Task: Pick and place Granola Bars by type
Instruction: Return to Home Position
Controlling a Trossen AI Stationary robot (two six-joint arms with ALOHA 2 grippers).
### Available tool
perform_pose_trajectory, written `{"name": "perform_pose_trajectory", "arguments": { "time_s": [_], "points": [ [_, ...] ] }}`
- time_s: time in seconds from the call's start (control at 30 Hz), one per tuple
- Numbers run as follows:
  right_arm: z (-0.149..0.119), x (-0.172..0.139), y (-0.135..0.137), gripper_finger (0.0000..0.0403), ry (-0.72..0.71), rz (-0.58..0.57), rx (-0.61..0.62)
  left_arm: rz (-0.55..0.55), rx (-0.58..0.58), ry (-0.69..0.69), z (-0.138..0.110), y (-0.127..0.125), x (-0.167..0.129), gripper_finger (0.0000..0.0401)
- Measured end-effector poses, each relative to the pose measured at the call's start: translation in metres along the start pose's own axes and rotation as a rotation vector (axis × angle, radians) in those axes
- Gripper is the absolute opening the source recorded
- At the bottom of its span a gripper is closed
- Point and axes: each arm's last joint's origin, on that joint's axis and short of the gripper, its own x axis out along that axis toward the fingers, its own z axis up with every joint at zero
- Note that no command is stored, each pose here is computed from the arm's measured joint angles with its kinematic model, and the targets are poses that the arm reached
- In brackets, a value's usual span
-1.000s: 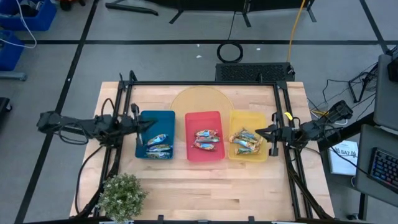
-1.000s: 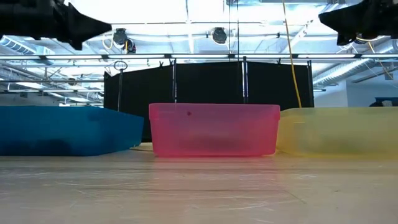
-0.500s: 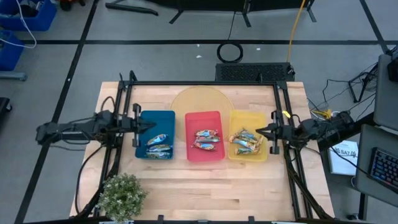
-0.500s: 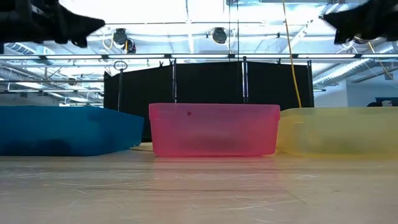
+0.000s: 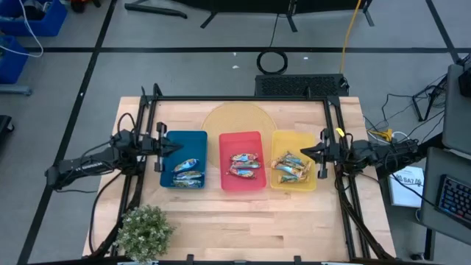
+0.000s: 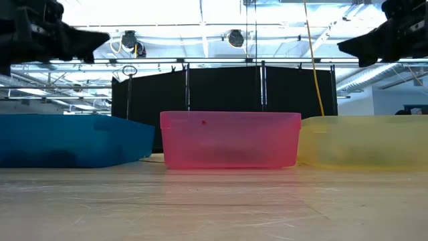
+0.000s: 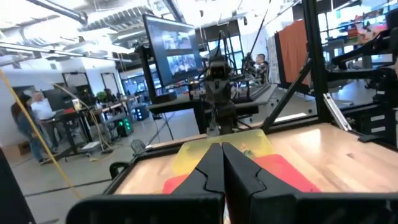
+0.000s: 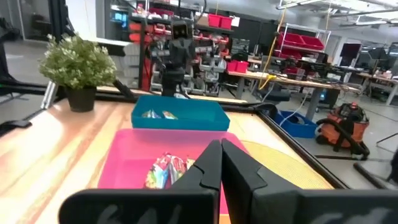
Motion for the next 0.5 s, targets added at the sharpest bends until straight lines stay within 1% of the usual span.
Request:
{"name": "perform_pose_trajectory", "arguments": {
  "time_s": [0.07, 0.2, 0.33, 0.4, 0.5],
  "points": [
    [0.001, 0.000, 0.000, 0.0000, -0.008, -0.001, 0.011, 0.006, -0.009, 0.005, -0.008, -0.002, -0.004, 0.0000],
    [0.002, 0.000, 0.000, 0.0000, -0.021, -0.003, 0.018, 0.005, -0.049, -0.013, -0.006, -0.004, -0.008, 0.0000],
    [0.001, 0.000, 0.000, 0.0000, -0.020, -0.002, 0.028, -0.021, -0.076, -0.020, -0.006, -0.007, -0.010, 0.0000],
    [0.001, 0.000, 0.000, 0.0000, -0.017, -0.001, 0.033, -0.025, -0.085, 0.020, -0.010, -0.009, -0.009, 0.0000],
    [-0.007, 0.002, 0.002, 0.0000, 0.002, 0.001, 0.036, 0.015, -0.082, 0.087, -0.015, -0.012, -0.009, 0.0000]
  ]
}}
